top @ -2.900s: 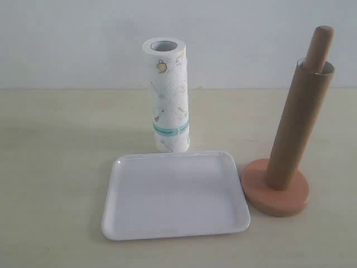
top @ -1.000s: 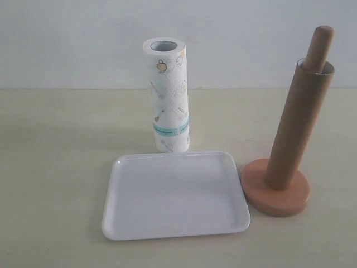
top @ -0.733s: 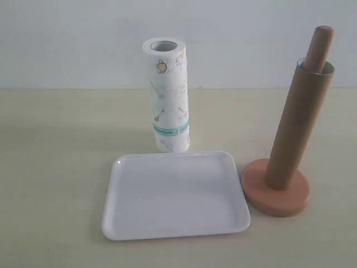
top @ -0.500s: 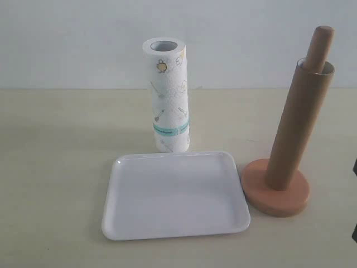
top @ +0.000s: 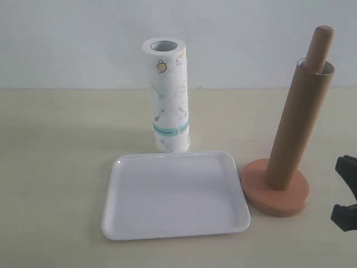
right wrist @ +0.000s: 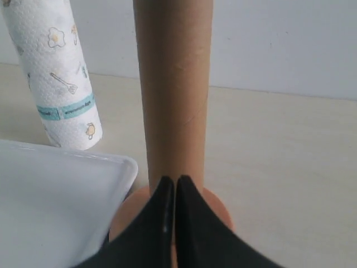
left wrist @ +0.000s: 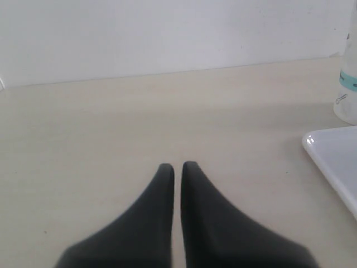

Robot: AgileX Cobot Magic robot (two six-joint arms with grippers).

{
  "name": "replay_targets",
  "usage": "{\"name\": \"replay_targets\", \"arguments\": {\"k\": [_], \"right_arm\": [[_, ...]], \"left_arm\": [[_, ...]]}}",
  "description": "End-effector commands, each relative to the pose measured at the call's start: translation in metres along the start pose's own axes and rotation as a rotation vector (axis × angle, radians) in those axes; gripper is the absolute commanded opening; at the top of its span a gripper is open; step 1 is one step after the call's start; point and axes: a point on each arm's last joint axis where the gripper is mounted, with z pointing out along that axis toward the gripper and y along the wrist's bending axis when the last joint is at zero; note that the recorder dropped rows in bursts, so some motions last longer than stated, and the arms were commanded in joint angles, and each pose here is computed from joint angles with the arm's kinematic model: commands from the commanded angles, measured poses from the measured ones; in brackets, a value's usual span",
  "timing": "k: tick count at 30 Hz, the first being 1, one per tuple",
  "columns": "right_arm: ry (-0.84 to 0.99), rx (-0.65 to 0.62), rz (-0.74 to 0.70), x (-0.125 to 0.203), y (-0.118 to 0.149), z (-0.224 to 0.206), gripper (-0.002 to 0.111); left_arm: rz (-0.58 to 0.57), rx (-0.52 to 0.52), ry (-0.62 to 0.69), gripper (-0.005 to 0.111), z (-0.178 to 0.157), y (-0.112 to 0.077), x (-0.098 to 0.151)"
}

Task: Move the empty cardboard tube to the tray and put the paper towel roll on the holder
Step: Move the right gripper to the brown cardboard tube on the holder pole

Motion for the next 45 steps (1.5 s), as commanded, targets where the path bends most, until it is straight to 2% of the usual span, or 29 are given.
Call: {"name": "replay_targets", "arguments": {"k": [1, 2, 3, 6, 7, 17, 23, 30, 37, 45], "right_arm": [[-0.015, -0.034, 0.026, -0.008, -0.001, 0.012, 0.002], [-0.011, -0.045, 0.030, -0.009, -0.002, 0.016, 0.005], [-0.011, -0.054, 0.042, -0.011, -0.001, 0.017, 0.014], [-0.010, -0.053, 0.074, -0.016, -0.003, 0.021, 0.054], [-0.017, -0.048, 0.076, -0.017, -0.004, 0.022, 0.060], [-0.022, -0.058, 0.072, -0.021, -0.004, 0.026, 0.061], [0.041, -0.123, 0.079, -0.016, -0.010, 0.057, 0.061], [0.060, -0.132, 0.080, -0.016, -0.019, 0.086, 0.061], [0.052, -0.192, 0.055, -0.019, -0.019, 0.100, 0.061], [0.044, -0.201, 0.052, -0.021, -0.020, 0.105, 0.061]], "left_arm": [[0.000, -0.001, -0.004, 0.004, 0.000, 0.000, 0.000], [0.000, -0.001, -0.004, 0.004, 0.000, 0.000, 0.000], [0.000, -0.001, -0.004, 0.004, 0.000, 0.000, 0.000], [0.000, -0.001, -0.004, 0.004, 0.000, 0.000, 0.000], [0.000, -0.001, -0.004, 0.004, 0.000, 0.000, 0.000], [0.000, -0.001, -0.004, 0.004, 0.000, 0.000, 0.000], [0.000, -0.001, -0.004, 0.004, 0.000, 0.000, 0.000], [0.000, -0.001, -0.004, 0.004, 0.000, 0.000, 0.000], [0.000, -0.001, -0.004, 0.004, 0.000, 0.000, 0.000], [0.000, -0.001, -0.004, 0.004, 0.000, 0.000, 0.000]]}}
